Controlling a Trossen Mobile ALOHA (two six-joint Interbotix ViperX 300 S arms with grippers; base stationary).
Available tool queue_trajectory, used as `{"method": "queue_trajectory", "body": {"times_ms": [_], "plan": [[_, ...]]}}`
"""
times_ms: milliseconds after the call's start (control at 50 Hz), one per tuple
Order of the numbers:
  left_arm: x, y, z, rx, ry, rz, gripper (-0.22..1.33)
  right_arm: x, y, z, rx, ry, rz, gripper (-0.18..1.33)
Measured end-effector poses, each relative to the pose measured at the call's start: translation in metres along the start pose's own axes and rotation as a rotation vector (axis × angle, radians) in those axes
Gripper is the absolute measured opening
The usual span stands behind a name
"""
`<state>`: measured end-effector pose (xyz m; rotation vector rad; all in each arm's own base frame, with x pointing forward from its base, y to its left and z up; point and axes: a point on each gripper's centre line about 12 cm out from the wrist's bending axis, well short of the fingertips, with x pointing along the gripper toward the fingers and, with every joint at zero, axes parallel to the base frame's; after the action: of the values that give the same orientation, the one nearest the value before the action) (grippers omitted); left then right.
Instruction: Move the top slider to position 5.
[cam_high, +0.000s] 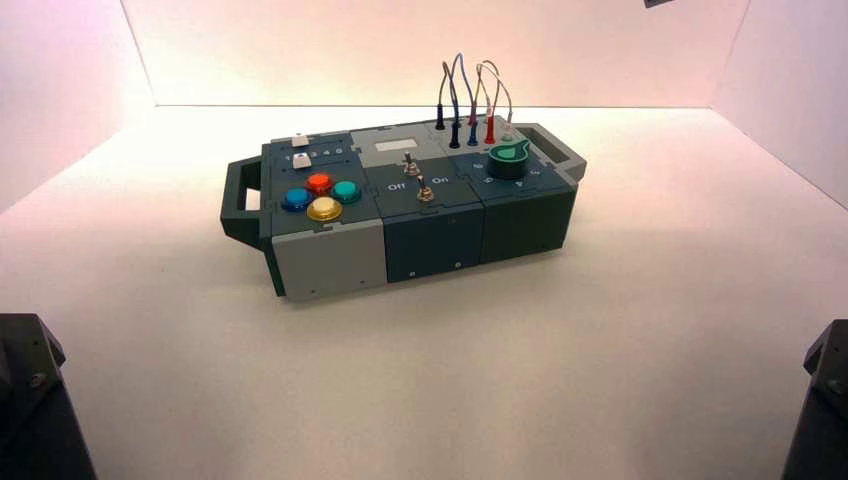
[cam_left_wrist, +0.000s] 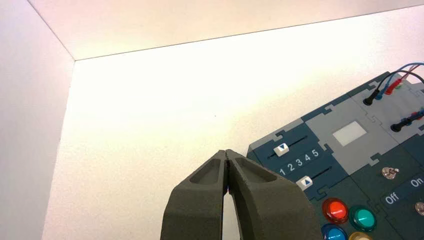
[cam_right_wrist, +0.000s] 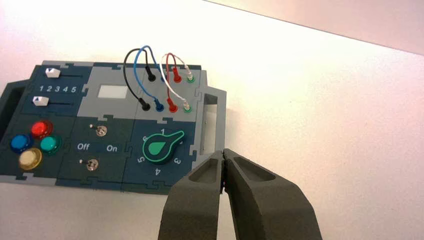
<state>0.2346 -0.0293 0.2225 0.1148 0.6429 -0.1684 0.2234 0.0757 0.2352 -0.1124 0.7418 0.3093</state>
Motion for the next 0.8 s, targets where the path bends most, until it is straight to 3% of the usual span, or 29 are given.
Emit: {"method": "queue_trajectory", "body": {"times_ms": [520,800], "plan": [[0.001,0.0,0.0,-0.001,0.003,0.001,-0.16,0.001,0.005,-0.001,0.014,0.006,0.022,-0.14],[0.007,0.009,0.004,-0.022,0.038,0.021,-0.16,0.016,0.035,0.0,-0.066,0.094,0.107,-0.14]]}}
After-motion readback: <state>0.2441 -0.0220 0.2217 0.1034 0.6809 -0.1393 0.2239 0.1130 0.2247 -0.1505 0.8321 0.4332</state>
